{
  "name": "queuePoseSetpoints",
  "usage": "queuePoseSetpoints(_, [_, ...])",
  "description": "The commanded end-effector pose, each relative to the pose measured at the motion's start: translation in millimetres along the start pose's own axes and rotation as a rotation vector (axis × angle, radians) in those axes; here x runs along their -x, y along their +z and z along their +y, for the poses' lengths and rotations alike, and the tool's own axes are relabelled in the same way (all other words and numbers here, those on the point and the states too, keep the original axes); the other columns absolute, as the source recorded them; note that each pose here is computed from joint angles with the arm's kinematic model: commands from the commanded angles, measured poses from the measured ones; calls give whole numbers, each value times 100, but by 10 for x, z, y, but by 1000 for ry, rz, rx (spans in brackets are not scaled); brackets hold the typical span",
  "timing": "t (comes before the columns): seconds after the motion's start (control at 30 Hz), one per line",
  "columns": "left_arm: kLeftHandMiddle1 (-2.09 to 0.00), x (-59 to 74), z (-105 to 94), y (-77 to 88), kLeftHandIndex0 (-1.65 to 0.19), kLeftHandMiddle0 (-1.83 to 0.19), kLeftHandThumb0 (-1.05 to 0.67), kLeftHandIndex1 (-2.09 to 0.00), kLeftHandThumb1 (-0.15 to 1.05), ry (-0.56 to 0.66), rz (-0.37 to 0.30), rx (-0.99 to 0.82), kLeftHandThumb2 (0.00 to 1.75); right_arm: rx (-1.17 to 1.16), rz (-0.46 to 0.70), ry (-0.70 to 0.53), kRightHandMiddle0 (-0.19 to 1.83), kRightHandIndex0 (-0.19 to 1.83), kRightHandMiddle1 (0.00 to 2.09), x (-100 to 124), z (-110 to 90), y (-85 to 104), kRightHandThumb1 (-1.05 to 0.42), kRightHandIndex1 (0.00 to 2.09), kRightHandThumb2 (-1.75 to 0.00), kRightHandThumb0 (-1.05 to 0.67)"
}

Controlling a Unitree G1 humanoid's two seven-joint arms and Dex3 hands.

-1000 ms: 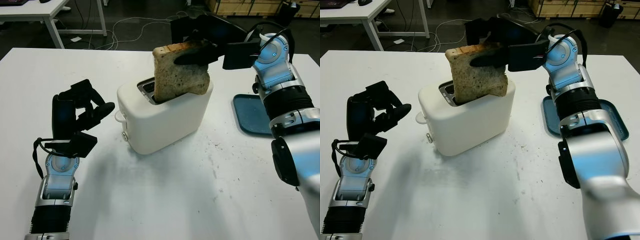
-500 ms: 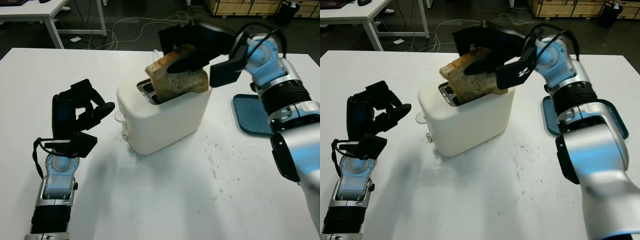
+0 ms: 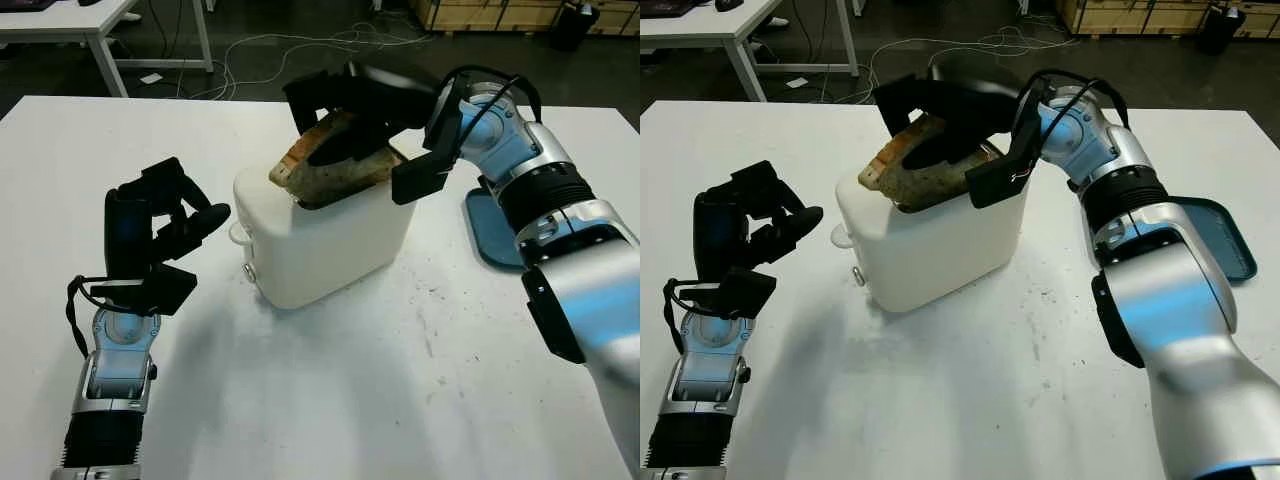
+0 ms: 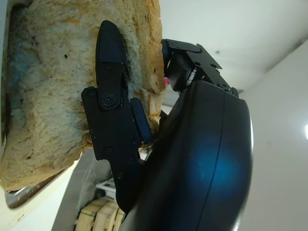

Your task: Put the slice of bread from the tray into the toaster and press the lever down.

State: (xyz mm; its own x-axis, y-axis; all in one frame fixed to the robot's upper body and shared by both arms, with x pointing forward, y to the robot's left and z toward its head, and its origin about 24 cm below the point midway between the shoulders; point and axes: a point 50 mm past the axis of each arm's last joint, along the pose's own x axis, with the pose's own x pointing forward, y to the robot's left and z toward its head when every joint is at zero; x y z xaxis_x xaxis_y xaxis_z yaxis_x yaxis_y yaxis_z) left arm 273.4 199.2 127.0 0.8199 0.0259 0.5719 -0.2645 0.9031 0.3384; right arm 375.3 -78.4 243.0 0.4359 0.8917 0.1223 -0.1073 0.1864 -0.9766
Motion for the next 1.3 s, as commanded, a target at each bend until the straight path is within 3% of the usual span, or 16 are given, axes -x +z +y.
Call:
queuePoseSetpoints(0.0, [-174,-3,4,20,-102,-125,-87,-162,92,9,-2,5,15,22,-34,-16,89,118,175,-59,-74,60,-92,175,-37,-50])
queuePoseSetpoints(0.63, [-174,7,18,12,-101,-124,-87,-163,92,3,-3,-2,16,21,1,-8,88,116,175,67,-79,-25,-92,175,-30,-47])
queuePoseSetpoints(0.87, [-174,9,27,12,-100,-124,-87,-164,92,8,-6,-10,16,39,86,49,86,113,172,214,-58,-154,-92,174,-27,-63])
queuePoseSetpoints(0.93, [-174,7,26,9,-101,-124,-87,-165,92,8,-6,-10,16,36,99,67,86,105,151,265,-60,-183,-92,161,-21,-70])
queuePoseSetpoints(1.0, [-175,8,27,5,-101,-125,-87,-165,92,6,-4,-13,16,51,116,95,91,101,103,305,-68,-206,-92,113,-17,-74])
queuePoseSetpoints(1.1, [-175,7,24,2,-100,-124,-86,-168,92,3,-6,-3,16,85,145,146,92,75,34,339,-109,-225,-92,44,-13,-81])
queuePoseSetpoints(1.2, [-175,9,22,1,-100,-124,-86,-167,92,5,-6,1,15,95,142,149,82,60,7,349,-146,-216,-92,18,-10,-81])
queuePoseSetpoints(1.27, [-175,11,22,-1,-100,-124,-86,-166,92,6,-2,0,15,99,136,141,76,54,2,349,-162,-207,-92,14,-10,-81])
